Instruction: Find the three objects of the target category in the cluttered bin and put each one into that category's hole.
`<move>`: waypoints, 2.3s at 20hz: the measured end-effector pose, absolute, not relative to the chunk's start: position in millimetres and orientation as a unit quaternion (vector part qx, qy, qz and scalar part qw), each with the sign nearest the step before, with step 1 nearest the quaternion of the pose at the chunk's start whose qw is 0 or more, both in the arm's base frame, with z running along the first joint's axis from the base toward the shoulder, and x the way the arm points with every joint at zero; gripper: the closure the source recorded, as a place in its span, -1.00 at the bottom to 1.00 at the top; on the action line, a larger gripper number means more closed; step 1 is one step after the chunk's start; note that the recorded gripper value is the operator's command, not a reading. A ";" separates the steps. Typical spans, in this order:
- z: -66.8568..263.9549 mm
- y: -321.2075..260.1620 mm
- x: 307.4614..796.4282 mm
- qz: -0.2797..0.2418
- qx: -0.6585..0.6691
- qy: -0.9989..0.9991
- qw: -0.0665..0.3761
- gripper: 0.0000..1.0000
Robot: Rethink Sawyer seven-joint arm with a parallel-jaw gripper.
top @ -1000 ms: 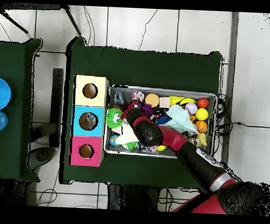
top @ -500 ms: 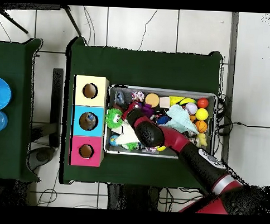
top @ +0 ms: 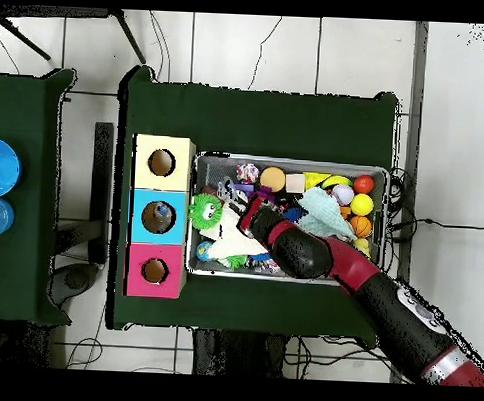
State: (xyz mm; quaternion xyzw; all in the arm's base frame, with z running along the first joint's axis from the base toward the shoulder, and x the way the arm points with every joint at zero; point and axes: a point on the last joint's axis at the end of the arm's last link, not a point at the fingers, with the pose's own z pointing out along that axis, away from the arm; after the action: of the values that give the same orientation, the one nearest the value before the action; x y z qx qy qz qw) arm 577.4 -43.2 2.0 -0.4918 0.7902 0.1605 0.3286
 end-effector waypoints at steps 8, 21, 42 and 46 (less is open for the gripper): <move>54.5 -67.0 569.3 0.153 -0.516 0.786 0.303 1.00; 100.6 3.3 558.0 0.181 -0.556 0.762 0.278 1.00; 89.2 126.1 544.7 0.155 -0.615 0.727 0.262 1.00; 82.5 129.7 539.8 0.153 -0.616 0.730 0.252 1.00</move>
State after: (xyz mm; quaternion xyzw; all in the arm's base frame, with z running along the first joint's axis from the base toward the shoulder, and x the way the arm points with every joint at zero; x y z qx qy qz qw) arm 539.8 129.7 82.5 -0.6162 0.7304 0.1528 0.2518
